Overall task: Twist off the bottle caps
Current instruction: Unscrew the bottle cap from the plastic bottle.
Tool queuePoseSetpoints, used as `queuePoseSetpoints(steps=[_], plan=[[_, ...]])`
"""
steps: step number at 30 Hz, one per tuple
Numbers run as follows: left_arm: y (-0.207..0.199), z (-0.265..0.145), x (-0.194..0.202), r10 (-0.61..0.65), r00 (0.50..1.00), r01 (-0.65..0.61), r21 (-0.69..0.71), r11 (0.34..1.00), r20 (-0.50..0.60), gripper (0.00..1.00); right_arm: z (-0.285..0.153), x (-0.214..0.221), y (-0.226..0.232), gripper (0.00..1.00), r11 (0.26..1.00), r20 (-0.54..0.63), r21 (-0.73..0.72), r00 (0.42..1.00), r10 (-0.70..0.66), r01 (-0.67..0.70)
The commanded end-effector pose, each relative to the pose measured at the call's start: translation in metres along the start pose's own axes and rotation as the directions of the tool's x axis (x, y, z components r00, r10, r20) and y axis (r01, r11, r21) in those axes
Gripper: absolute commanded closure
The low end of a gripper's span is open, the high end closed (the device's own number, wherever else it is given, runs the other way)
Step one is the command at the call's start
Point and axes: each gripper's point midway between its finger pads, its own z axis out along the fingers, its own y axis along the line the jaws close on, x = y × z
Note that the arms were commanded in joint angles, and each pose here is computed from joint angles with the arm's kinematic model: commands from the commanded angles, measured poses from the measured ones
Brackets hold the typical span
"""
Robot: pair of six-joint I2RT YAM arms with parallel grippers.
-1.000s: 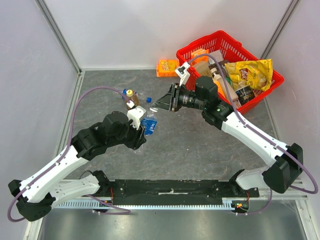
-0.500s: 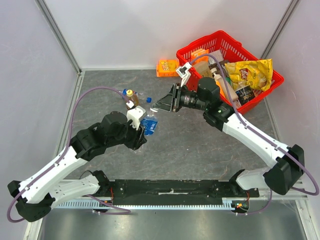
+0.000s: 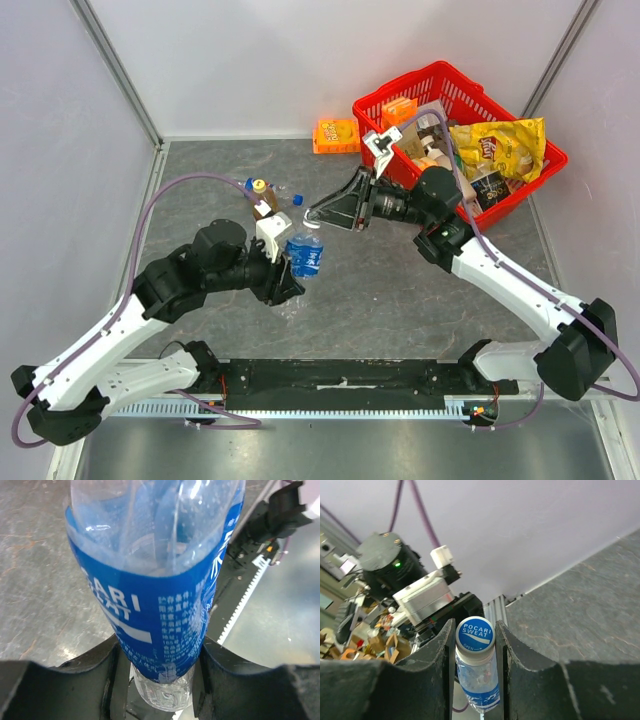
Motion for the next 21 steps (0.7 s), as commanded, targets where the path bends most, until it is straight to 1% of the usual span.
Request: queuePoseSetpoints(steps=[1, 7, 10, 12, 14, 21], plan=[[-0.041, -0.012, -0.022, -0.001, 0.998, -0.013, 0.206, 0.978, 0.068, 0.98, -0.014, -0.010, 0.075, 1.00, 0.947, 0.027, -0.284, 0.988, -0.150, 0.151], [-0.072, -0.033, -0.033, 0.013, 0.990, -0.063, 0.358, 0.932, 0.139, 0.98, -0.029, -0.005, 0.099, 1.00, 0.892, 0.018, -0.364, 0.960, -0.281, 0.268], [-0.086, -0.043, -0.036, 0.025, 0.985, -0.097, 0.435, 0.895, 0.169, 0.98, -0.036, 0.000, 0.106, 1.00, 0.868, 0.016, -0.395, 0.947, -0.320, 0.300], [-0.098, -0.051, -0.037, 0.033, 0.982, -0.123, 0.498, 0.859, 0.184, 0.98, -0.040, 0.001, 0.113, 1.00, 0.848, 0.030, -0.417, 0.938, -0.347, 0.327], [-0.111, -0.058, -0.038, 0.042, 0.978, -0.155, 0.570, 0.807, 0.206, 0.98, -0.044, 0.002, 0.118, 1.00, 0.833, 0.044, -0.435, 0.932, -0.361, 0.343], [-0.137, -0.067, -0.033, 0.048, 0.981, -0.171, 0.734, 0.657, 0.186, 0.98, -0.062, 0.003, 0.148, 1.00, 0.743, 0.113, -0.540, 0.909, -0.400, 0.394]])
